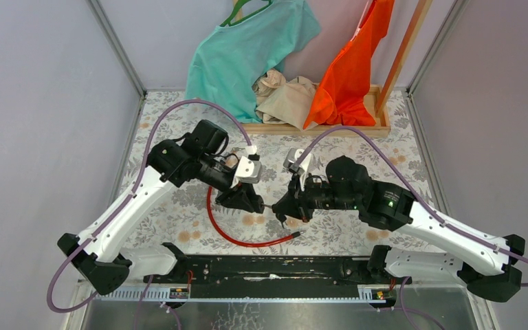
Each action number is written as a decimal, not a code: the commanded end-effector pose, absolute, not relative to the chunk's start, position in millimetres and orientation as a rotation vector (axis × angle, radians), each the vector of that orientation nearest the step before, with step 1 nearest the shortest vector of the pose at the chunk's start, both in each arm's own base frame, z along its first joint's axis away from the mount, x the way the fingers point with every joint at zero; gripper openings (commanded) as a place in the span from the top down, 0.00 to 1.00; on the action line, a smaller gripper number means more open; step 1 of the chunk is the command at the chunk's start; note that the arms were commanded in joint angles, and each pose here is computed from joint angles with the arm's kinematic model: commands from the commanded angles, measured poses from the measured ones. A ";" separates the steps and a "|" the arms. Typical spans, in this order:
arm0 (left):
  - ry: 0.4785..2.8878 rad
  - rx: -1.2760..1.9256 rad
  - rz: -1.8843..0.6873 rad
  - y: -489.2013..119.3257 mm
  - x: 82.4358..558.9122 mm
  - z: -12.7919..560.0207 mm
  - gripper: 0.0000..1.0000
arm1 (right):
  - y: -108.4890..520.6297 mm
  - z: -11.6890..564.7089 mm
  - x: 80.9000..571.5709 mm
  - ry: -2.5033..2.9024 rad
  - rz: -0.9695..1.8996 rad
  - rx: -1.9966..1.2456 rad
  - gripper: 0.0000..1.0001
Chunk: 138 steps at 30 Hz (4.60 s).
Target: Unlock with the key
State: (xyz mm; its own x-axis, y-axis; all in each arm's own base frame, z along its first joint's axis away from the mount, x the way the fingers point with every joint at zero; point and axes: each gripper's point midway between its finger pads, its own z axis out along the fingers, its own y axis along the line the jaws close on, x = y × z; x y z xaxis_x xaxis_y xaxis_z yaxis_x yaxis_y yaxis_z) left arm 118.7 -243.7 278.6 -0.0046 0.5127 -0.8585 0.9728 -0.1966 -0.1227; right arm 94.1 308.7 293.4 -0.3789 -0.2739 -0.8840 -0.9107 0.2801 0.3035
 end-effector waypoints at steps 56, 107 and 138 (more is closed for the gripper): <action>1.301 1.841 -1.242 -252.8 96.4 312.6 1.00 | 299.0 325.3 92.6 1.674 1.002 -1.202 1.00; 1.293 1.808 -1.226 -266.1 107.1 319.0 1.00 | 335.1 325.7 88.1 1.624 1.111 -1.281 1.00; 1.211 1.723 -0.685 -253.7 162.6 312.5 1.00 | 326.6 317.6 126.0 1.848 1.568 -0.803 0.90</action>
State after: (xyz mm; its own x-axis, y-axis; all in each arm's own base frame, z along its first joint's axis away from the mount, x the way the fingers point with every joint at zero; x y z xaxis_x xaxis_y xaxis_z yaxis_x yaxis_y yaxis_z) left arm 147.4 -244.9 287.6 0.3161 0.4885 -0.8133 0.9484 -0.1840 0.2581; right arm 133.8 328.1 289.9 -0.6893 -0.0892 -0.7190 -0.7194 0.2017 0.6646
